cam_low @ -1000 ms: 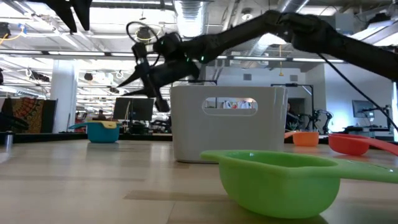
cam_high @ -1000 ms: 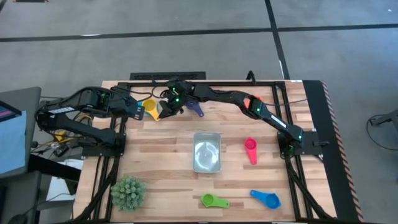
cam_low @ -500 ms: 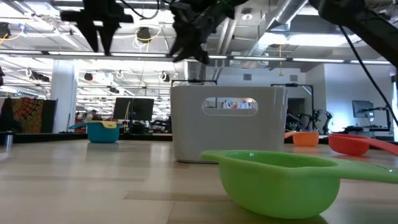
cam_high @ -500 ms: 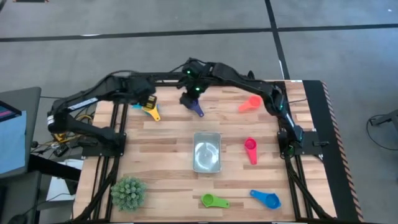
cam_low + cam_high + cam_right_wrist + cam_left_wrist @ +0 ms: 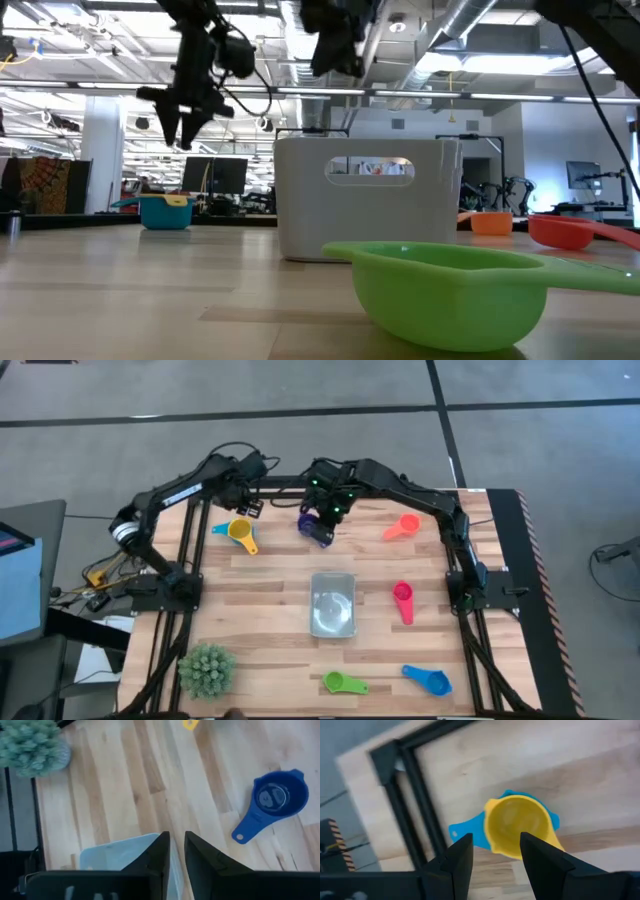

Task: Nest measuring cups in basket
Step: Adjust the stacked measuring cups

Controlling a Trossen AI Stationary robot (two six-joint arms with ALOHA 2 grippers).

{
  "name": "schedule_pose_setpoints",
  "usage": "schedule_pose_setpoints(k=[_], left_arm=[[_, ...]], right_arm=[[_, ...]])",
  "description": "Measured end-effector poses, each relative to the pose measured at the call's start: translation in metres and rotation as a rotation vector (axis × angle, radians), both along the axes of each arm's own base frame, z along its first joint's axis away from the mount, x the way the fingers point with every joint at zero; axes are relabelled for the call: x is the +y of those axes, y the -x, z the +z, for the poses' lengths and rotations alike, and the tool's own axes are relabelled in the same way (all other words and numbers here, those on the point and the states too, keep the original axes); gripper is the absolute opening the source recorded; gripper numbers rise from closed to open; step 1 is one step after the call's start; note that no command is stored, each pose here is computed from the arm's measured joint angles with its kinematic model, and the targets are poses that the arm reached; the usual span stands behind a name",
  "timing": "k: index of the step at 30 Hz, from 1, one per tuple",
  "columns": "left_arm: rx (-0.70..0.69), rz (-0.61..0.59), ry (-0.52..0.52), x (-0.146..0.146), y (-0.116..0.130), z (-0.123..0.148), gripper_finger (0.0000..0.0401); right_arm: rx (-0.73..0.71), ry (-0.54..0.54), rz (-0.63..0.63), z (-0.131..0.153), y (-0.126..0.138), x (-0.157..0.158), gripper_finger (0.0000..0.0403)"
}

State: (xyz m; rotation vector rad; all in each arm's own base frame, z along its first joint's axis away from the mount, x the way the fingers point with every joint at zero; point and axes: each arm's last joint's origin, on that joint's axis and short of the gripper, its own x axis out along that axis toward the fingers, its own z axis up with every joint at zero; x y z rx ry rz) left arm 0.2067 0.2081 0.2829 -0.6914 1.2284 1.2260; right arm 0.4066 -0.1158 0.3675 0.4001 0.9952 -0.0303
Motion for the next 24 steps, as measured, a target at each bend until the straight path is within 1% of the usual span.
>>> schedule_pose_setpoints(k=[3, 6, 8, 10, 12, 14, 17, 24], left_arm=[[0.002, -0.027, 0.035, 0.006, -0.005, -0.010, 0.0153], [0.035, -0.060, 0.037, 0.008, -0.006, -0.015, 0.0153], [0.047, -0.092, 0.057, 0.012, 0.000, -0.023, 0.0153], [0.002, -0.108, 0.120, 0.019, 0.009, -0.035, 0.0153], [-0.056, -0.084, 0.172, 0.025, 0.018, -0.046, 0.0153], [-0.050, -0.058, 0.199, 0.026, 0.026, -0.055, 0.0153], [-0.019, -0.037, 0.187, 0.028, 0.034, -0.065, 0.0153], [-0.073, -0.032, 0.164, 0.032, 0.039, -0.084, 0.0153]], right_arm=[[-0.022, 0.013, 0.011, 0.012, 0.007, 0.008, 0.0069], [-0.044, 0.036, 0.005, 0.025, 0.017, 0.013, 0.0066], [-0.049, 0.059, -0.009, 0.031, 0.022, 0.013, 0.0066], [-0.051, 0.065, -0.024, 0.034, 0.025, 0.013, 0.0066], [-0.053, 0.064, -0.028, 0.036, 0.027, 0.013, 0.0066], [-0.056, 0.065, -0.035, 0.037, 0.027, 0.014, 0.0066], [-0.050, 0.069, -0.050, 0.037, 0.027, 0.014, 0.0066], [-0.044, 0.062, -0.051, 0.034, 0.023, 0.017, 0.0066]])
